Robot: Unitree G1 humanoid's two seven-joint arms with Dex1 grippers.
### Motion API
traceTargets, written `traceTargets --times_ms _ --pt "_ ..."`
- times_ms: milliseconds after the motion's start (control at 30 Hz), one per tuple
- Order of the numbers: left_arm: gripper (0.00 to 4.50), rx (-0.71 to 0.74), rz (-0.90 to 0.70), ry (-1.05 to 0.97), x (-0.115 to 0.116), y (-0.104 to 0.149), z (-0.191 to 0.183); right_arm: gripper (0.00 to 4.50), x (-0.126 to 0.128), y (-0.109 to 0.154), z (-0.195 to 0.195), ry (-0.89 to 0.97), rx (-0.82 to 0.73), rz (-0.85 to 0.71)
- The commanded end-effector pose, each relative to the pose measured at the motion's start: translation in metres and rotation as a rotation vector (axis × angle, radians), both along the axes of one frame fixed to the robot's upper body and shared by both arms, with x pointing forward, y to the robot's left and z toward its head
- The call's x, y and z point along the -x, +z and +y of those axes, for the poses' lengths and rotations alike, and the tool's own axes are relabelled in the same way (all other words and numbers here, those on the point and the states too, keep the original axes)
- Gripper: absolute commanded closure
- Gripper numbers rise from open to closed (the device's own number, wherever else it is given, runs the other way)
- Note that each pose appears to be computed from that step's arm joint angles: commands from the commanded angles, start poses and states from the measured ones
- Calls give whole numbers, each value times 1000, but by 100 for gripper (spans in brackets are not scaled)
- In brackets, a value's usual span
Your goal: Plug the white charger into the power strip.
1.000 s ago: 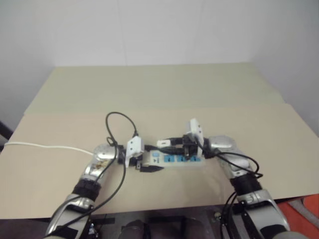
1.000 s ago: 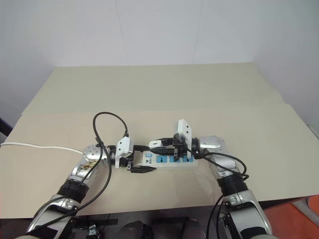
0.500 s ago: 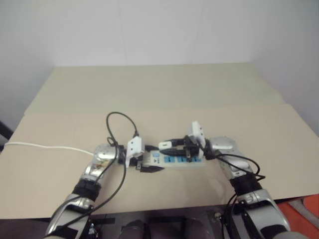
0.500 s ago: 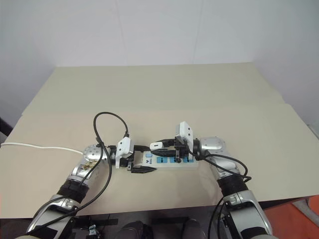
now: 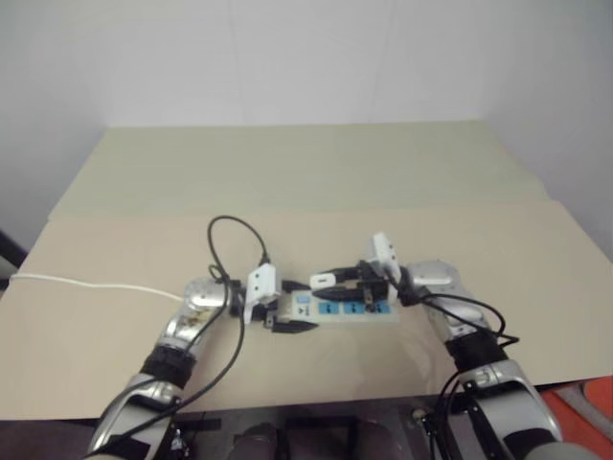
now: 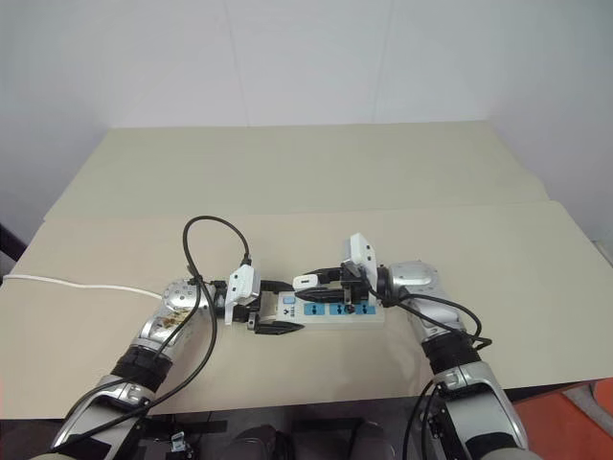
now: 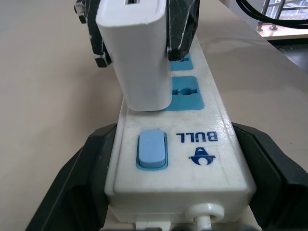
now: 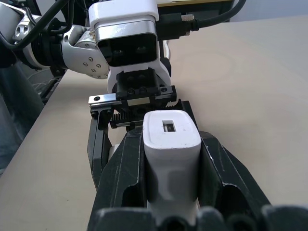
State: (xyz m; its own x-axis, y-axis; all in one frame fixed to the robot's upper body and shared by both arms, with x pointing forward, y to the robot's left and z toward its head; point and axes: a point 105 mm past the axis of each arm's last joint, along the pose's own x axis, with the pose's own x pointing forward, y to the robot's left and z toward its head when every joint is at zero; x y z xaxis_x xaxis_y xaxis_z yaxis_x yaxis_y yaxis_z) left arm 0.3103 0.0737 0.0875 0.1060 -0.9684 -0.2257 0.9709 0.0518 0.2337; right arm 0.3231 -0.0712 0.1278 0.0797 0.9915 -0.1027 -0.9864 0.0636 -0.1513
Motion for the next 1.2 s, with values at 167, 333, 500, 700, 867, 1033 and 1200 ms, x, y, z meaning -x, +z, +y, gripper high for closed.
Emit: traceTargets --times_ms 167,333,500,700,867,1033,1200 --pt "122 -61 19 50 1 -9 22 341 -14 -20 -66 -238 88 69" --pt "122 -66 19 55 1 -9 25 341 -14 -22 -70 -276 65 74" --pt "122 -71 13 70 0 -8 29 341 -14 -23 -79 -308 65 66" --pt "122 -81 9 76 -1 -6 33 341 -4 -35 -88 -252 156 24" --pt "122 -88 7 77 -2 -6 35 341 -3 -40 -86 -228 194 -1" --pt "122 -86 7 73 -1 -7 32 341 -7 -35 -61 -162 176 -9" --pt "122 -80 8 66 -1 -8 27 341 -8 -30 -31 -92 144 14"
